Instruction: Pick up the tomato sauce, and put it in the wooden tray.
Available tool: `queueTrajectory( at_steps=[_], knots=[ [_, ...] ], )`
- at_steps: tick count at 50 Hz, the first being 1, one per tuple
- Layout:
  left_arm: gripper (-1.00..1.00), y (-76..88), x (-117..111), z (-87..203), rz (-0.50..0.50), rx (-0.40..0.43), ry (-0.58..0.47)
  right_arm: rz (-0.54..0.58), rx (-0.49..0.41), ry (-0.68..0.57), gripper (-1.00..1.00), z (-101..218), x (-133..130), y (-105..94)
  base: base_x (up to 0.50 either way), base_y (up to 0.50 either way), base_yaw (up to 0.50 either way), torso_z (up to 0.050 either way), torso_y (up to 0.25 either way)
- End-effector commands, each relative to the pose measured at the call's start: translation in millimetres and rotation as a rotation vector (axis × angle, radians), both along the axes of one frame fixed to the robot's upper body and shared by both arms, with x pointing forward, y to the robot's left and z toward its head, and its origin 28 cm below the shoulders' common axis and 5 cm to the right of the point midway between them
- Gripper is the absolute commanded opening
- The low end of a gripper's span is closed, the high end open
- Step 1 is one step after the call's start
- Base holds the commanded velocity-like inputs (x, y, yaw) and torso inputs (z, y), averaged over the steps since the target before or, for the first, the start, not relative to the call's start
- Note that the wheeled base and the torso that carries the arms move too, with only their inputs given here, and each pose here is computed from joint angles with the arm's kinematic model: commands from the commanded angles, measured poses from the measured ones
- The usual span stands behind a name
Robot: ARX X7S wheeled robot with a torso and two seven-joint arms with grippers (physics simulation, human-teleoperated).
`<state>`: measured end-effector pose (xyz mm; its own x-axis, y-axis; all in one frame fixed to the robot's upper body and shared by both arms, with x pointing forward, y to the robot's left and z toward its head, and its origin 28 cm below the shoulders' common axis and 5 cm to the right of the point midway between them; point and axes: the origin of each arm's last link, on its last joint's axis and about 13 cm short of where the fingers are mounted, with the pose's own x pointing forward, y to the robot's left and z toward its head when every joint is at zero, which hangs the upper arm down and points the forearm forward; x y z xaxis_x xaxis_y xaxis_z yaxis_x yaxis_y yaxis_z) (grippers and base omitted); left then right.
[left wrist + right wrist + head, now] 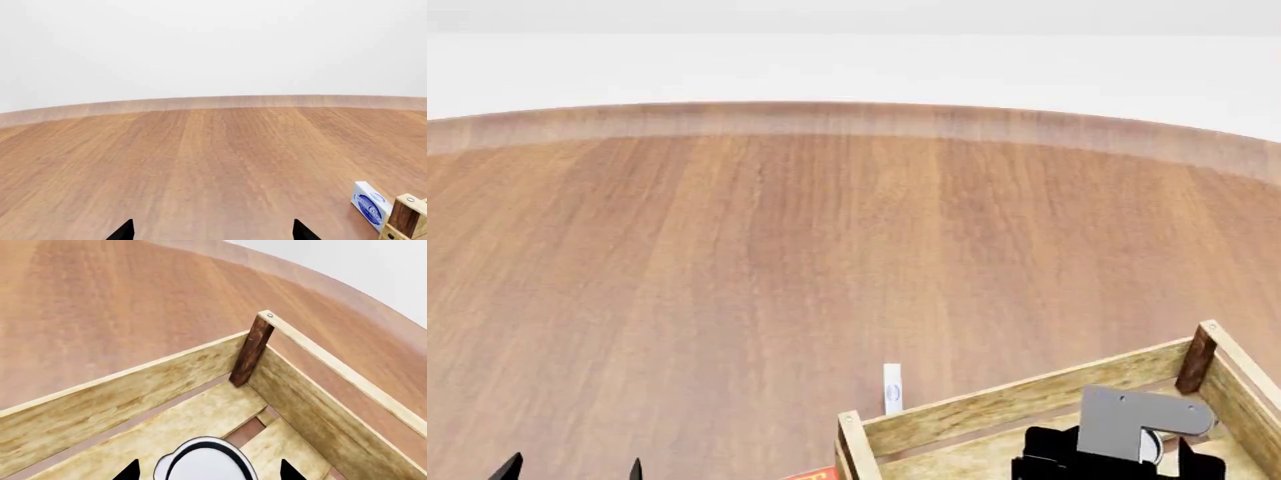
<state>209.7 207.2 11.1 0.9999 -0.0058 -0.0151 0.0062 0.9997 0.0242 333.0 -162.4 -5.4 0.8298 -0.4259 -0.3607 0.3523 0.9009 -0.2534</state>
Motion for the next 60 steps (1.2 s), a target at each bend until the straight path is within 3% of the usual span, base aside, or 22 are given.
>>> queueTrajectory(
  at_steps=[1, 13, 35, 60],
  knots=[
    [1.0, -1.7, 1, 1, -0.009, -0.012, -0.009, 0.01, 0.02, -0.024, 1.0, -1, 1, 7.5, 0.0, 0.0, 0.0, 0.0, 0.0],
    [1.0, -1.7, 1, 1, -0.009, -0.012, -0.009, 0.003, -0.031, -0.065, 1.0, 0, 2, 7.5, 0.0, 0.0, 0.0, 0.0, 0.0],
    [1.0, -1.7, 1, 1, -0.009, -0.011, -0.009, 0.047, -0.028, -0.151, 1.0, 10, 9, 7.1, 0.0, 0.0, 0.0, 0.0, 0.0],
    [1.0, -1.7, 1, 1, -0.009, -0.011, -0.009, 0.051, -0.05, -0.236, 1.0, 48, 1, 2.2, 0.0, 0.0, 0.0, 0.0, 0.0]
  ],
)
